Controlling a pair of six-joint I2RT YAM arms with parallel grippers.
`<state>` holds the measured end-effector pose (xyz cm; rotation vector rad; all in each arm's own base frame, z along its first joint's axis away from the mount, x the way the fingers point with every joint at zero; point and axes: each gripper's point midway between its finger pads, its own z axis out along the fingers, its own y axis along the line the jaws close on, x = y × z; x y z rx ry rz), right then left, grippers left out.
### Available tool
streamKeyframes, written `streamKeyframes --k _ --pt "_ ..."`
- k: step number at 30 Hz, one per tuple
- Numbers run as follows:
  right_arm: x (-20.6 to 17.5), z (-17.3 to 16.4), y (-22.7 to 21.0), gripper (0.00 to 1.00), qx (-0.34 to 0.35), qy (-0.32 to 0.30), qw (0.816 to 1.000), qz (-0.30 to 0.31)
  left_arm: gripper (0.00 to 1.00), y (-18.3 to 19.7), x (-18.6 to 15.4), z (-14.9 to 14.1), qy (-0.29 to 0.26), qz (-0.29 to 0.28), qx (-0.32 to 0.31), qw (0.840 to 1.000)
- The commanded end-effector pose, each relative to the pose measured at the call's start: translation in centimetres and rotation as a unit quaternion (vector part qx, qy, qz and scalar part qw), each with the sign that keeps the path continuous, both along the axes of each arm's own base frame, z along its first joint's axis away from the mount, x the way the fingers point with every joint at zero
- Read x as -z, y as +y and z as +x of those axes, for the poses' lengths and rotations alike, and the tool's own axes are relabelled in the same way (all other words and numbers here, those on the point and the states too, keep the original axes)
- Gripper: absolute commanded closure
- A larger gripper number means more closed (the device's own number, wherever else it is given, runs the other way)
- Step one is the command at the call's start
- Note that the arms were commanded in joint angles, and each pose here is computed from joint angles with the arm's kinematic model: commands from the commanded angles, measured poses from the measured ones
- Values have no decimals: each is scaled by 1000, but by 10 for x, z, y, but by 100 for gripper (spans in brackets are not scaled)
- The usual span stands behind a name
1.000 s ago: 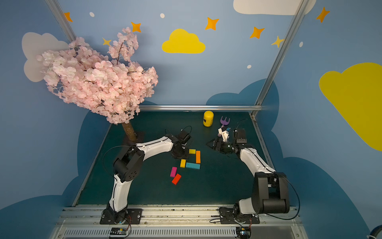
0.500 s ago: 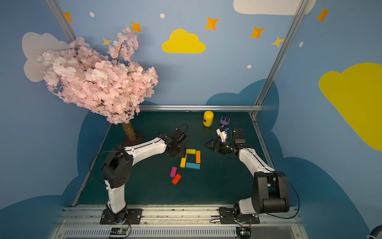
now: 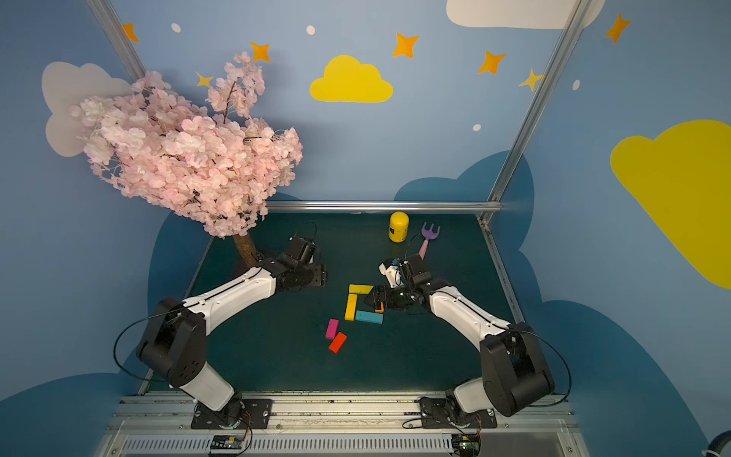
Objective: Assemble the letter p with building blocks
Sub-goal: Assemble the building block at the center of the board.
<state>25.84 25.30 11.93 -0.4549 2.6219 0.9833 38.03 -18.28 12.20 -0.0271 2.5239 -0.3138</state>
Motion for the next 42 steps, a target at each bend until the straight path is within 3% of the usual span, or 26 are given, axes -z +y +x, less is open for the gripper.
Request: streamKeyframes --k 1,9,17,26,33,42 --pt "10 -9 4 18 13 3 997 -73 24 2 -33 12 -63 -50 14 997" --pt "19 -49 67 21 -38 10 989 -145 13 32 -57 18 -102 -91 1 991" --pt "42 -56 121 21 -44 58 987 -146 4 63 -74 16 -131 -137 -17 982" --pt "64 -53 126 24 -32 89 980 -175 0 70 -76 15 -140 -165 -10 976" --pt "73 -52 128 29 -21 105 976 -188 0 66 -86 11 -159 -226 32 961" --pt "83 -55 126 34 -7 120 968 -220 0 74 -82 7 -155 -210 25 965"
